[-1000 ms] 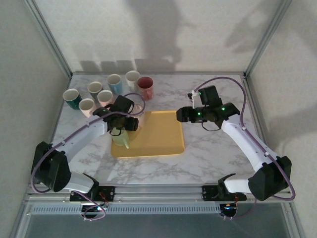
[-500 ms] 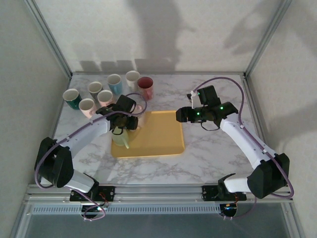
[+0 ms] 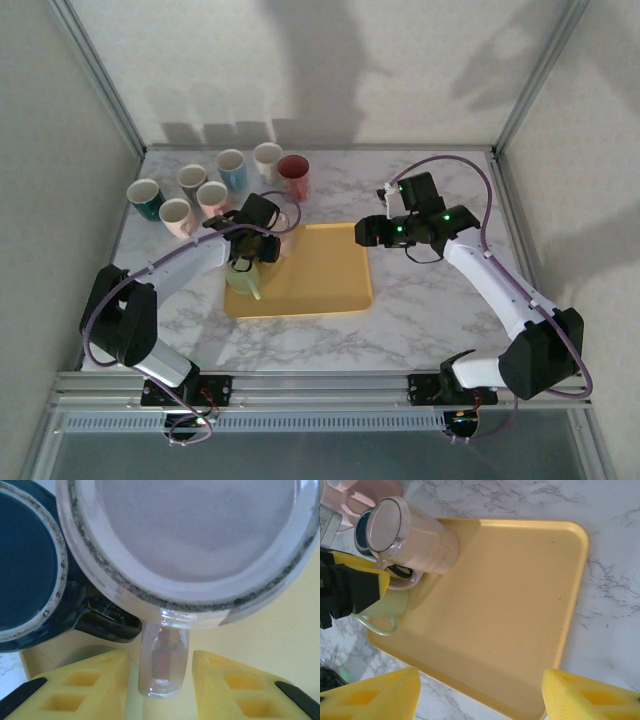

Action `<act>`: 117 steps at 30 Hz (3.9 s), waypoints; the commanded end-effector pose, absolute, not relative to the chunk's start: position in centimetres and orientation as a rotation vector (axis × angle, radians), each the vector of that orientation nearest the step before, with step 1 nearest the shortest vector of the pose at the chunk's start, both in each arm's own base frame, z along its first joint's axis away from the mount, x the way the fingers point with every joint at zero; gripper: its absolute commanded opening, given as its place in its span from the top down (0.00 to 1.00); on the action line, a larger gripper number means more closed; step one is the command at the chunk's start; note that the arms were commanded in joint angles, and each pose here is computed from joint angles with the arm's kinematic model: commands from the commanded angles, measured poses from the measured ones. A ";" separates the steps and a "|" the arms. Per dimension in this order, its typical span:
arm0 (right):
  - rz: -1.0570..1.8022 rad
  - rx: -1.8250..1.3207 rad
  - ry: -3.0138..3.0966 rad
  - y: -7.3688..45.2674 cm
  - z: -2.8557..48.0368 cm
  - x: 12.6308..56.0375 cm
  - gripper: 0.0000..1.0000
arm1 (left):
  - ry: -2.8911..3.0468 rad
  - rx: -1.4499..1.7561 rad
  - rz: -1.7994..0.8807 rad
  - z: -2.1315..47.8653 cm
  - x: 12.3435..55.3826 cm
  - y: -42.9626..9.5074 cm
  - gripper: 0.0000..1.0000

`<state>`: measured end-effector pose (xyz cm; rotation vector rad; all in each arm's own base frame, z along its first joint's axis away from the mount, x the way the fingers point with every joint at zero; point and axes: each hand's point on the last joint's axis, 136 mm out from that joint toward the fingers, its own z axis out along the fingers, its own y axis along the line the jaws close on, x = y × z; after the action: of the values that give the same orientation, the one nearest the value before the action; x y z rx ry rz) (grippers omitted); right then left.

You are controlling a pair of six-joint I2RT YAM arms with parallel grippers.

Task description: Turn the mug right side up

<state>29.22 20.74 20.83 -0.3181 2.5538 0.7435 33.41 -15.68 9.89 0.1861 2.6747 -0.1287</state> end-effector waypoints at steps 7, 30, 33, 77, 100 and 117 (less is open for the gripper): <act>0.758 -0.340 2.524 20.8 21.9 29.5 0.34 | 2.709 0.193 -0.050 8.1 33.3 -14.6 0.68; 1.044 -0.407 2.406 22.7 26.2 26.5 0.33 | 2.213 0.031 -0.691 29.0 34.2 -19.7 1.00; 1.130 -0.404 2.360 23.4 27.5 26.0 0.33 | 2.081 -0.002 -0.842 32.6 33.8 -20.4 1.00; 2.045 -0.308 1.844 32.5 37.8 27.3 0.45 | 1.414 -0.085 -1.593 44.2 27.8 -20.3 1.00; 2.124 -0.234 1.685 36.0 40.3 28.8 0.75 | 1.413 -0.094 -1.610 43.4 27.8 -20.4 1.00; 1.682 -0.415 1.777 34.3 39.7 28.4 1.00 | 1.663 -0.128 -1.349 39.4 29.8 -19.9 0.27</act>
<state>29.40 35.58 35.13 -0.2754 1.9317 1.8102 30.33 -21.17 36.56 -0.1829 1.7165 -1.4488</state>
